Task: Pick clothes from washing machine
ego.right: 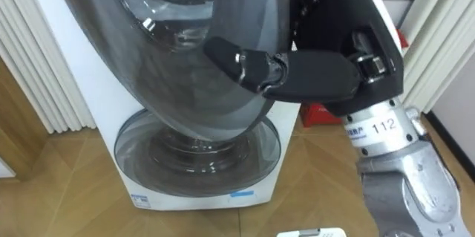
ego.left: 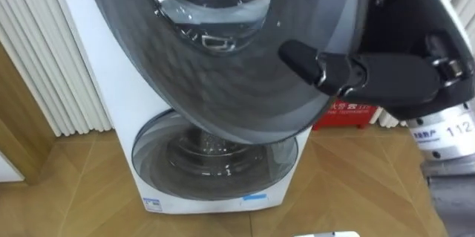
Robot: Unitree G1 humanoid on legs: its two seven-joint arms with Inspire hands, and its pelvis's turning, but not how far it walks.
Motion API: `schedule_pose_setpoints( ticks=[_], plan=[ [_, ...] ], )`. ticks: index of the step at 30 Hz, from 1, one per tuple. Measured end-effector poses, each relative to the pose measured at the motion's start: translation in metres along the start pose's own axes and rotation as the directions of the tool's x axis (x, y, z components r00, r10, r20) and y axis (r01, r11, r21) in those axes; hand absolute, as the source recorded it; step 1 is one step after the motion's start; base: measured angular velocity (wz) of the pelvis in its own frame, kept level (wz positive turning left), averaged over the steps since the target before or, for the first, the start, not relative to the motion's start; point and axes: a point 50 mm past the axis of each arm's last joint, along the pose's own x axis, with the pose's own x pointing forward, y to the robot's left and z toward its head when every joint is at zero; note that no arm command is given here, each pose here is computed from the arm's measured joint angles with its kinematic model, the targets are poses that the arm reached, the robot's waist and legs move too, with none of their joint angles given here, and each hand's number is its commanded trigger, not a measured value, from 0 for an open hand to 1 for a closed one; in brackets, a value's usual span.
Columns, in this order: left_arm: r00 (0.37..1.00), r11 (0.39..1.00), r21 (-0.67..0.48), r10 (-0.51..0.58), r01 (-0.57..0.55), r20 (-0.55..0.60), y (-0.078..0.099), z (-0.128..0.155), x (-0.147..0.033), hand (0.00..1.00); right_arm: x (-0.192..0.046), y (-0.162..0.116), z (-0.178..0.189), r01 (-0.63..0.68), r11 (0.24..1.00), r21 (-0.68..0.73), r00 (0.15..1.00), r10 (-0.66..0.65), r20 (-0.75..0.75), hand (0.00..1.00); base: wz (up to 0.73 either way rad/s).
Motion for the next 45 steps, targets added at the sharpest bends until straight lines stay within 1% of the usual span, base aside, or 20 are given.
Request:
schedule_pose_setpoints(
  ticks=[5, 13, 21, 27, 31, 35, 40, 45],
  plan=[
    [1.000, 1.000, 0.009, -0.005, 0.005, -0.001, -0.001, 0.001, 0.000, 0.00, 0.002, 0.016, 0.000, -0.120, 0.993, -0.006, 0.993, 0.120, 0.005, 0.00, -0.01],
    [0.999, 0.999, 0.028, -0.044, 0.044, 0.016, -0.005, 0.009, 0.002, 0.00, 0.002, 0.025, 0.002, -0.234, 0.972, -0.019, 0.972, 0.235, 0.013, 0.00, 0.00],
    [0.998, 0.998, 0.030, -0.059, 0.058, 0.022, -0.006, 0.012, 0.002, 0.00, 0.001, 0.035, 0.000, -0.324, 0.945, 0.050, 0.946, 0.323, 0.035, 0.00, 0.03],
    [0.997, 0.997, 0.049, -0.064, 0.062, 0.036, -0.006, 0.018, 0.003, 0.00, 0.002, 0.048, -0.006, -0.376, 0.918, 0.124, 0.927, 0.372, 0.049, 0.00, 0.13],
    [0.996, 0.996, 0.053, -0.069, 0.066, 0.062, -0.007, 0.025, 0.003, 0.00, 0.003, 0.060, -0.011, -0.422, 0.892, 0.164, 0.906, 0.419, 0.051, 0.00, 0.18],
    [0.995, 0.997, 0.055, -0.063, 0.059, 0.075, -0.003, 0.030, 0.003, 0.00, 0.001, 0.071, -0.022, -0.472, 0.854, 0.221, 0.877, 0.480, 0.017, 0.00, 0.21],
    [0.995, 0.997, 0.055, -0.063, 0.059, 0.073, -0.002, 0.030, 0.003, 0.00, 0.000, 0.080, -0.032, -0.517, 0.812, 0.271, 0.842, 0.540, -0.013, 0.00, 0.13],
    [0.995, 0.996, 0.060, -0.067, 0.063, 0.068, -0.004, 0.030, 0.003, 0.00, 0.000, 0.091, -0.033, -0.578, 0.761, 0.296, 0.798, 0.602, 0.011, 0.00, 0.06]
  ],
)
